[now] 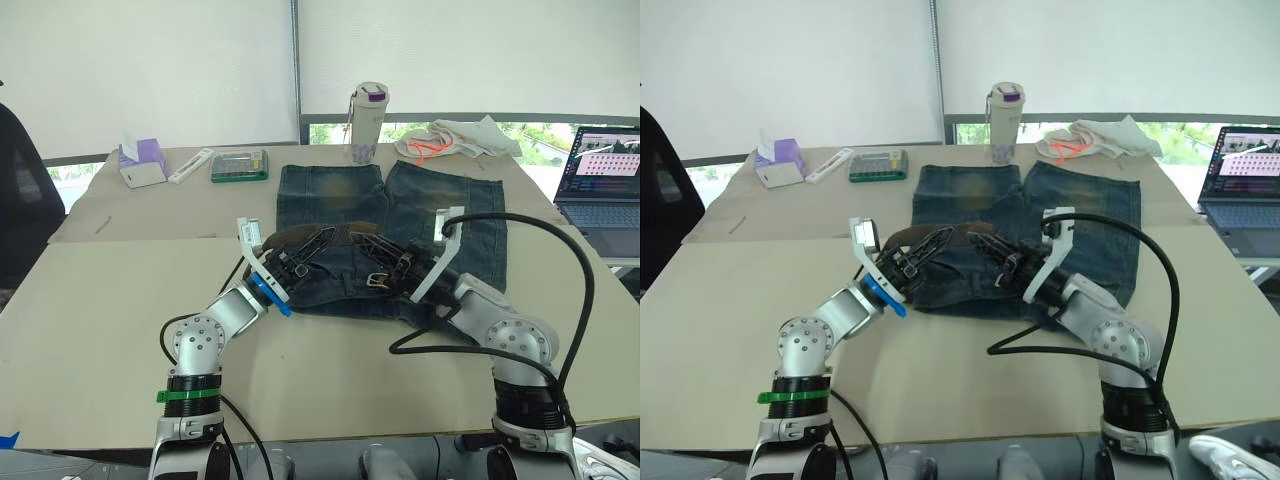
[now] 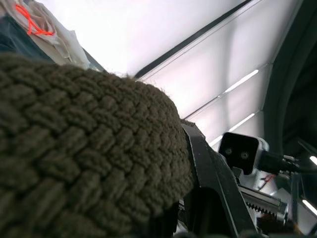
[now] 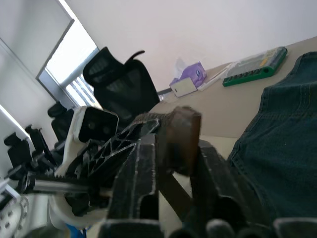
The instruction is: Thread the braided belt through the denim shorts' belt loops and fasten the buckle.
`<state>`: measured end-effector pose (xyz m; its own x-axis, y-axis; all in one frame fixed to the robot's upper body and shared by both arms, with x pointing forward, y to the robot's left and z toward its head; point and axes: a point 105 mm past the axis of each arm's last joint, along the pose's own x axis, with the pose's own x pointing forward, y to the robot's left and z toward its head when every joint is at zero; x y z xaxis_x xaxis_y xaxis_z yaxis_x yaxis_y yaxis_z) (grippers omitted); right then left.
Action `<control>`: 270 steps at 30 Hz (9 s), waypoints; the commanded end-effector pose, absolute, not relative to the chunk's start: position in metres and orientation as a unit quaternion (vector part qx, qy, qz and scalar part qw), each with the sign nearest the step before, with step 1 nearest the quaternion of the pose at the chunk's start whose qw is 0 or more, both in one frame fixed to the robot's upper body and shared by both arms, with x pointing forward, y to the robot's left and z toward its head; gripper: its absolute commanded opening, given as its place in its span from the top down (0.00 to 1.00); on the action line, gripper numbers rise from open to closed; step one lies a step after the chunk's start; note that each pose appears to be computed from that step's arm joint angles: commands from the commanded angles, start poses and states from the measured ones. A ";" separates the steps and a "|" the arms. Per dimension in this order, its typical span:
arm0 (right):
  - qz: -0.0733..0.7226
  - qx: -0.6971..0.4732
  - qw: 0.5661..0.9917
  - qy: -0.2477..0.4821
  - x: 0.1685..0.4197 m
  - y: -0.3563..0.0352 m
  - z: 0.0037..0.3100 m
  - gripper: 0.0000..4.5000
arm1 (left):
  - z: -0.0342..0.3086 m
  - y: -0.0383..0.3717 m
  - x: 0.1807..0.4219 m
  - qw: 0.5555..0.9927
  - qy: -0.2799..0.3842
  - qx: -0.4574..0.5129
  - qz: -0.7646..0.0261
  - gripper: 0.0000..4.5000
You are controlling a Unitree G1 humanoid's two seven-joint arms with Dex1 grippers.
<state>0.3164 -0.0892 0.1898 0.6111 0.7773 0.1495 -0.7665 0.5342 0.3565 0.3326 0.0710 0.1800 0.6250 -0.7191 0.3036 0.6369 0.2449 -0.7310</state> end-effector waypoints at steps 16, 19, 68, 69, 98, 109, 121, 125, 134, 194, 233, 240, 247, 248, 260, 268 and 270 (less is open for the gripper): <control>0.410 -0.227 0.881 -0.067 0.317 -0.135 0.146 0.51 | 0.120 0.089 0.335 0.858 0.209 -0.397 -0.250 1.00; 0.406 -0.226 0.882 -0.073 0.316 -0.135 0.147 0.51 | 0.117 0.077 0.335 0.846 0.218 -0.417 -0.251 1.00; 0.358 -0.079 0.927 0.083 0.307 -0.129 0.114 0.51 | 0.084 0.006 0.346 0.834 0.309 -0.374 -0.262 1.00; 0.358 -0.072 0.926 0.090 0.306 -0.129 0.113 0.51 | 0.083 0.006 0.347 0.835 0.308 -0.373 -0.263 1.00; 0.235 0.219 0.922 0.215 0.327 -0.112 0.104 0.70 | 0.069 0.006 0.346 0.835 0.311 -0.363 -0.272 1.00; 0.260 0.232 0.920 0.179 0.327 -0.115 0.129 0.98 | 0.064 0.011 0.346 0.841 0.312 -0.354 -0.264 1.00; 0.283 0.198 0.929 0.130 0.332 -0.117 0.162 1.00 | 0.073 0.028 0.347 0.853 0.267 -0.352 -0.278 0.61; 0.288 0.204 0.929 0.107 0.334 -0.127 0.178 1.00 | 0.075 0.041 0.346 0.873 0.249 -0.310 -0.284 0.32; 0.291 0.244 0.922 0.071 0.335 -0.160 0.209 1.00 | 0.086 0.047 0.323 0.875 0.199 -0.224 -0.381 0.01; 0.359 0.423 0.830 0.053 0.318 -0.116 0.228 1.00 | 0.201 0.043 0.331 0.664 0.059 -0.628 -0.401 0.99; 0.393 0.279 0.875 0.055 0.305 -0.116 0.207 0.59 | 0.171 0.061 0.335 0.682 0.093 -0.622 -0.373 1.00; 0.371 -0.060 0.925 0.047 0.314 -0.136 0.154 0.14 | 0.148 0.069 0.339 0.738 0.135 -0.572 -0.332 1.00; 0.356 -0.252 0.900 0.024 0.325 -0.143 0.125 0.14 | 0.134 0.069 0.342 0.754 0.156 -0.563 -0.300 1.00; 0.340 -0.246 0.907 0.019 0.329 -0.146 0.127 0.14 | 0.133 0.069 0.342 0.755 0.157 -0.563 -0.298 1.00; 0.283 -0.286 0.915 0.025 0.346 -0.164 0.128 0.14 | 0.128 0.071 0.341 0.759 0.163 -0.559 -0.292 1.00; 0.306 -0.299 0.901 0.065 0.335 -0.165 0.113 0.14 | 0.127 0.072 0.341 0.758 0.163 -0.560 -0.290 1.00; 0.294 -0.302 0.905 0.063 0.337 -0.168 0.113 0.14 | 0.127 0.071 0.341 0.759 0.163 -0.560 -0.290 1.00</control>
